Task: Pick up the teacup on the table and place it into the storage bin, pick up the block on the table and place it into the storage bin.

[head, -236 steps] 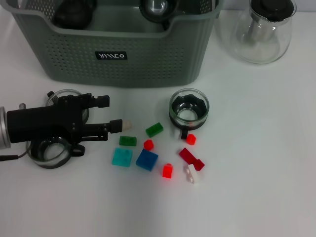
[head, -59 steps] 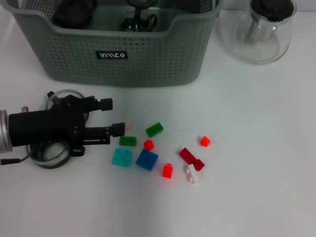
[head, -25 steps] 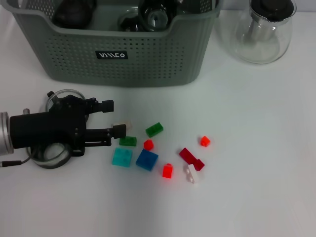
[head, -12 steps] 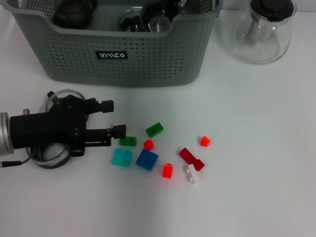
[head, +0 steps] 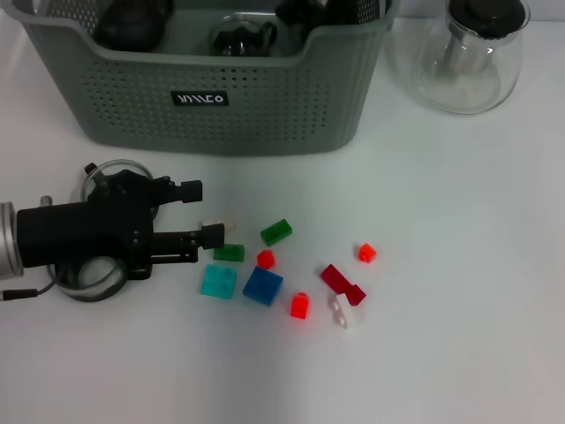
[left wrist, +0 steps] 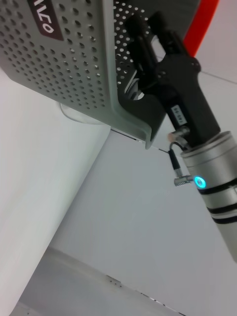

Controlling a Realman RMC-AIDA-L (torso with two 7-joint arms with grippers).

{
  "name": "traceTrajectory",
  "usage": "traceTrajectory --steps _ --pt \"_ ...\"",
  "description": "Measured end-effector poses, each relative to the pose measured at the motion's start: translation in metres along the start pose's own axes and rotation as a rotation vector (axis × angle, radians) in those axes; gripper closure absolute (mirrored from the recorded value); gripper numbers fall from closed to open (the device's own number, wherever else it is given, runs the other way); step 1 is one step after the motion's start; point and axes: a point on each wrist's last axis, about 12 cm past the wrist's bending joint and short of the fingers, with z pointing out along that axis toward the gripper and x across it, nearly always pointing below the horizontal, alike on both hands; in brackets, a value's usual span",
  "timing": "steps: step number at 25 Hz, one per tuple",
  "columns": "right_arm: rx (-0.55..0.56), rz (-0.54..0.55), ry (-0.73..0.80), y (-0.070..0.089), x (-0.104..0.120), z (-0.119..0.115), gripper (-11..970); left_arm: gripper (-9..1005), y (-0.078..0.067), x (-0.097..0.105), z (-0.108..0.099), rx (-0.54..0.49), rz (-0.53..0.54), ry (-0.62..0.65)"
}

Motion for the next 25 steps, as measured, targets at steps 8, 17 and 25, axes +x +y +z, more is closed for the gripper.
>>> traceTrajectory --steps 8,17,25 --pt "-0.049 0.040 -0.130 -0.003 -0.017 -0.029 429 111 -0.001 0.001 -0.001 0.003 -0.002 -0.002" --pt "-0.099 0.075 -0.297 -0.004 -0.025 -0.066 278 112 -0.001 0.001 -0.002 0.003 -0.005 -0.003" --pt "-0.217 0.083 -0.451 -0.002 -0.014 -0.105 45 112 0.000 -0.002 -0.006 0.000 -0.006 -0.002"
